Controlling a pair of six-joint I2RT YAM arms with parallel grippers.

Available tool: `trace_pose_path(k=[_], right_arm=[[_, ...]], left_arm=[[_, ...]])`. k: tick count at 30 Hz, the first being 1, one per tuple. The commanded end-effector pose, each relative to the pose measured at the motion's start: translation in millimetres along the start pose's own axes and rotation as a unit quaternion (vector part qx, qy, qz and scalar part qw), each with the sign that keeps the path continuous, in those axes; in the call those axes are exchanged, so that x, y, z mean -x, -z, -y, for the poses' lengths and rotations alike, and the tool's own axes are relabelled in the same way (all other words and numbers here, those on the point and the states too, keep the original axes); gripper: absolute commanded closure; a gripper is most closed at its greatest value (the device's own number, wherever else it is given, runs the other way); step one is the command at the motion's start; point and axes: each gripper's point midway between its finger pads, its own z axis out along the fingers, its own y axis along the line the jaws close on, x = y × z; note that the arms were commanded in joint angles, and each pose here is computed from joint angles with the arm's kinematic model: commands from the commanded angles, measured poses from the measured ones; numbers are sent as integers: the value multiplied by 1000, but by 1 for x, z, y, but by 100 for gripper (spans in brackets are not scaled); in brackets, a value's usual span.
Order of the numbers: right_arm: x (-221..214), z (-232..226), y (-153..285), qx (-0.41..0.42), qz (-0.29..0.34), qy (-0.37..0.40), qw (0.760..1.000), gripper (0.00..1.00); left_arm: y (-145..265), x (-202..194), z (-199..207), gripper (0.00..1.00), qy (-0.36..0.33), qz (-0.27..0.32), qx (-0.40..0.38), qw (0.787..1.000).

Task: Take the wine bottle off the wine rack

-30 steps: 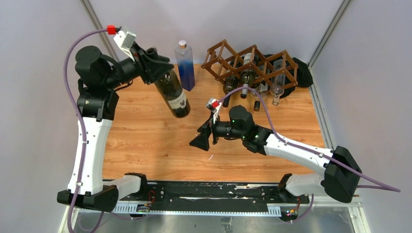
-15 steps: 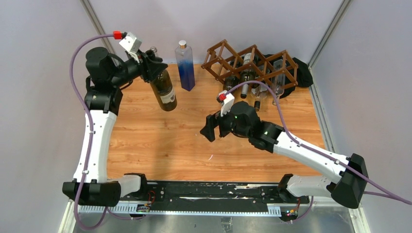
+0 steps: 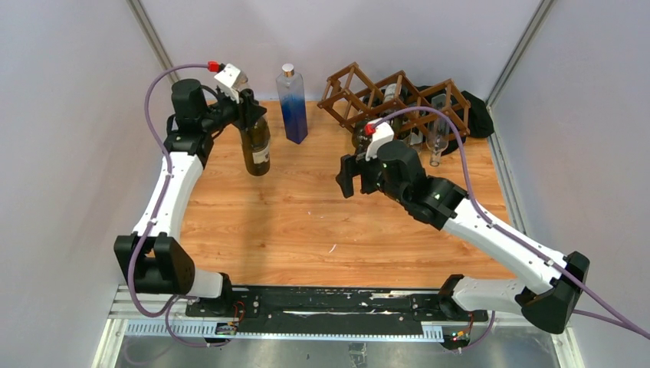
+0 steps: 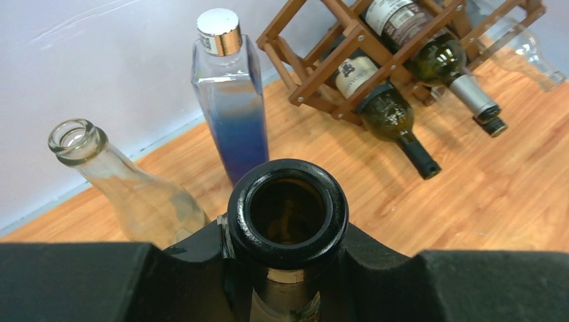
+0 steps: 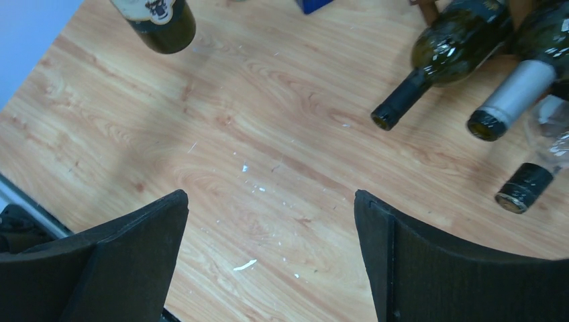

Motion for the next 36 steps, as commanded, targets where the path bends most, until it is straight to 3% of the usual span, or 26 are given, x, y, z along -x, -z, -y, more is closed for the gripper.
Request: trace_pose_path(k=[1,9,20,36], right_arm=[[13,28,3,-61,-8,-23,998,4],[9,79,-12,-129,-78,-135,979,11],[-6,107,-13,-165,-89,-162,969,12],[-21,112,-18,-152,-84,-191,966,10]], left_arm=[[-9,27,-20,100,-76,47,18,996],[-38,22,-40,100,-78,60,14,995],[-68,-5,-57,100,-68,53,7,996],[-109,-19,-64,100,-69,65,4,996]])
